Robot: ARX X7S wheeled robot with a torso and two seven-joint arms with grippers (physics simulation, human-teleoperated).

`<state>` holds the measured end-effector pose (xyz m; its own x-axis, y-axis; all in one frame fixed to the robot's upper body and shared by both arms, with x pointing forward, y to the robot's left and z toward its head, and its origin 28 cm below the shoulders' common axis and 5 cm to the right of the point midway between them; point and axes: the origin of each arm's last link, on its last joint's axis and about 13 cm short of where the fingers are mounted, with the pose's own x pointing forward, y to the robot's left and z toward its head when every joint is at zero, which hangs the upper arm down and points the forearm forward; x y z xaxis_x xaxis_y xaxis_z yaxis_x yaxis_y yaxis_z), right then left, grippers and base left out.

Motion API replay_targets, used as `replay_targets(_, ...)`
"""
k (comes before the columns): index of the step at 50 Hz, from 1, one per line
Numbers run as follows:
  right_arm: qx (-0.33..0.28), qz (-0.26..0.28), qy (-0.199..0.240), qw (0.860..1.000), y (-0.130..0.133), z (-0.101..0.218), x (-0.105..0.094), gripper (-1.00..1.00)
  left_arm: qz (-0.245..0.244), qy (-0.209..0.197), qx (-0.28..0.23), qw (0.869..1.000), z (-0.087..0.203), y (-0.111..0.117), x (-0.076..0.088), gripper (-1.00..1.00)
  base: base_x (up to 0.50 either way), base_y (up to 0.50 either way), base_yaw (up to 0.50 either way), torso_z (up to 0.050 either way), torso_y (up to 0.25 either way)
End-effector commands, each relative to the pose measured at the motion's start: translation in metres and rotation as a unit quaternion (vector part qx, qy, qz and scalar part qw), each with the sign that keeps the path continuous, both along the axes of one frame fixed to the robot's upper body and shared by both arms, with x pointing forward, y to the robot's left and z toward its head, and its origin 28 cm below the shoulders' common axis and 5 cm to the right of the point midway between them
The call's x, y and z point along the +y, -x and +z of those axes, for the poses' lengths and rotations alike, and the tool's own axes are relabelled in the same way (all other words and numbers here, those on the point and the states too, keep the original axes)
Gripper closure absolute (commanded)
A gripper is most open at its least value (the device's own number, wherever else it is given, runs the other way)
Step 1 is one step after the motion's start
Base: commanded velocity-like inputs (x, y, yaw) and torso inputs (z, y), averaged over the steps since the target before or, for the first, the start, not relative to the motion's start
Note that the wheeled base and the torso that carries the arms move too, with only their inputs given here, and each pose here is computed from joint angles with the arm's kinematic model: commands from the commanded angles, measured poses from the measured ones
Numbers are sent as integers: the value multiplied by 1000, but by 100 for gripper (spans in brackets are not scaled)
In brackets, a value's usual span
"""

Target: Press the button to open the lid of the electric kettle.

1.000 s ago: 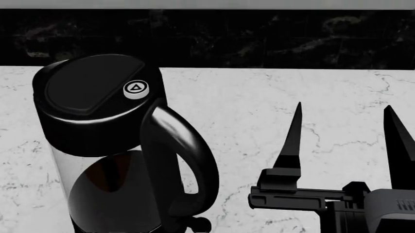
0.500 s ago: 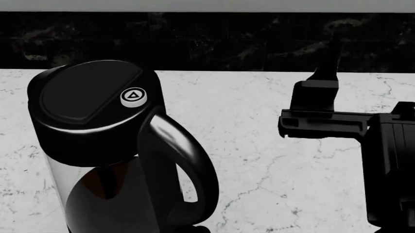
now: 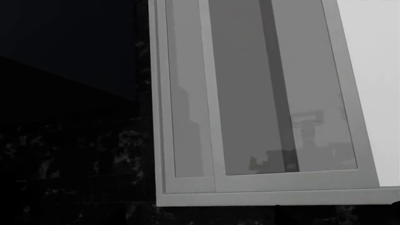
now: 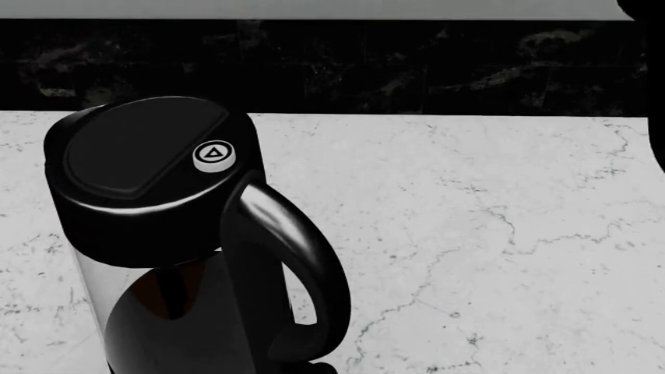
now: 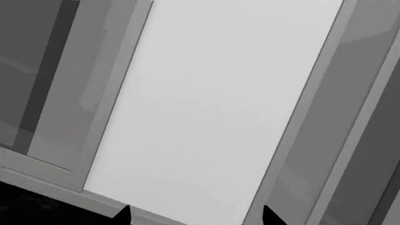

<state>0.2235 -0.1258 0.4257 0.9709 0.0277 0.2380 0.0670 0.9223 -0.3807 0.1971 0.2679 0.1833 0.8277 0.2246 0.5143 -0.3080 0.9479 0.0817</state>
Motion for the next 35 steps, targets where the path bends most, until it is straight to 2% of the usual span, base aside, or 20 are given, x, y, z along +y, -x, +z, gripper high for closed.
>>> replay_targets(1,77,39,65,994,1,54,17,-100,45,6,0,999,-3,0,5,-100,0,0,0,0,0)
replay_targets(4,119,80,46,989,-5,58,23,-100,44,6,1,999,-3,0,5,-100,0,0,0,0,0)
replay_targets(6,150,104,57,982,-10,57,30,-100,45,7,0,999,-2,0,6,-100,0,0,0,0,0)
replay_targets(11,162,121,46,978,-16,70,40,-100,46,8,-1,999,-3,0,7,-100,0,0,0,0,0)
replay_targets(14,177,123,57,975,-19,70,45,-100,45,8,-1,999,-3,0,7,-100,0,0,0,0,0)
replay_targets(15,186,135,59,971,-18,69,48,100,45,8,-1,999,-3,0,7,-100,0,0,0,0,0)
replay_targets(18,206,151,78,964,-16,64,54,100,45,8,-1,999,-3,0,7,-100,0,0,0,0,0)
replay_targets(27,252,206,89,941,-20,50,69,100,41,4,1,999,-2,0,5,-100,0,0,0,0,0)
replay_targets(31,262,227,80,934,-22,51,77,100,40,4,2,999,-3,0,5,-100,0,0,0,0,0)
replay_targets(34,284,234,97,925,-26,48,84,100,41,5,1,999,-2,0,6,-100,0,0,0,0,0)
replay_targets(35,293,232,123,920,-27,45,87,100,40,5,1,999,-2,0,6,-100,0,0,0,0,0)
